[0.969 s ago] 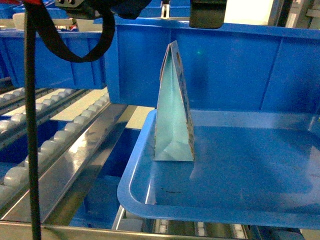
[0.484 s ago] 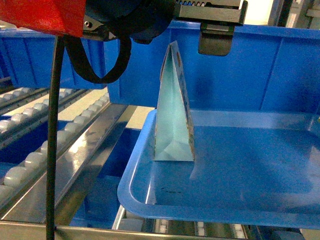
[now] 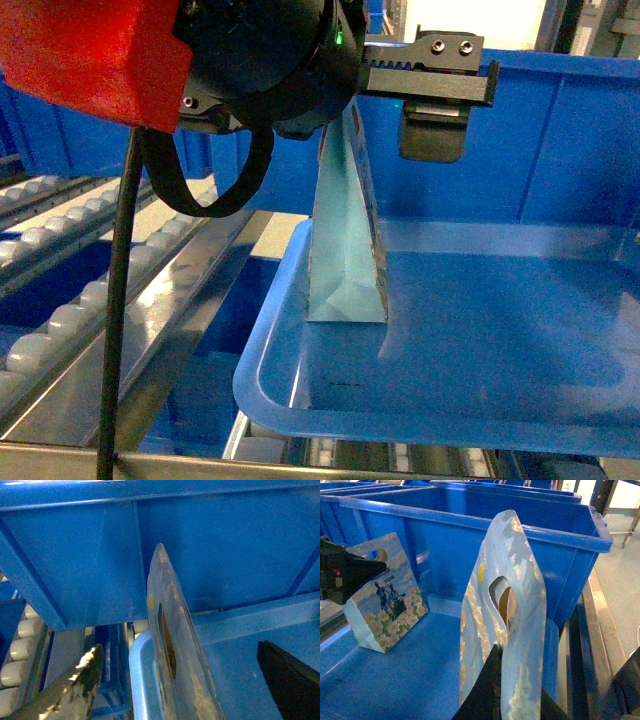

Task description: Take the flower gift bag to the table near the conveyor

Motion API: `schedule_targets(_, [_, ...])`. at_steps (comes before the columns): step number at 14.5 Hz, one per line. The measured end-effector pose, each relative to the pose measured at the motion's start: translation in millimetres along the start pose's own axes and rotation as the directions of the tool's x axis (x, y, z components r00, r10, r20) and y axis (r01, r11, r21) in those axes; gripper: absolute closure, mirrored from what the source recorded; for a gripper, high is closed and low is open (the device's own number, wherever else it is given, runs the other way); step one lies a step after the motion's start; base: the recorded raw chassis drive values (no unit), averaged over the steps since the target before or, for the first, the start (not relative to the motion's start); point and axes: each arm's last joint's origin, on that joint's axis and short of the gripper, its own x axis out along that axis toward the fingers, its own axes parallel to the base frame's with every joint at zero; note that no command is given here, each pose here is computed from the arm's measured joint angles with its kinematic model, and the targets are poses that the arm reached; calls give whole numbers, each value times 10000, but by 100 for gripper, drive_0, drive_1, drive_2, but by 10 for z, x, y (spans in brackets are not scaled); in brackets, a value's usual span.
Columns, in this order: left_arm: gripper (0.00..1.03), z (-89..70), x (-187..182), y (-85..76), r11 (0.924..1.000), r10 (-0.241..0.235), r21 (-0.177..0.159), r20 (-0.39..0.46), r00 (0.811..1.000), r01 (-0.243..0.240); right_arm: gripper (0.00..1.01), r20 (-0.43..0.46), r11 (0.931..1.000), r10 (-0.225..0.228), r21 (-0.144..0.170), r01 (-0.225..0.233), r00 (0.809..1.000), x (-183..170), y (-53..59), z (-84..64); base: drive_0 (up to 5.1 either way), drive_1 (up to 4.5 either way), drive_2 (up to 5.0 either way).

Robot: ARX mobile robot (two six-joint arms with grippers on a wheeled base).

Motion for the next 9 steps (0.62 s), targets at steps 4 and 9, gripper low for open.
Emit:
schedule_targets(4, [51, -60, 32, -19, 10000, 23, 15, -335, 9994, -23, 99, 0, 10000, 0, 0, 0, 10000, 0, 0, 0, 0, 0, 0])
schedule_targets(9, [101, -60, 30, -21, 9999, 115, -124, -317, 9994, -119, 99, 0, 10000, 0, 0, 0, 10000, 0, 0, 0, 0, 0, 0])
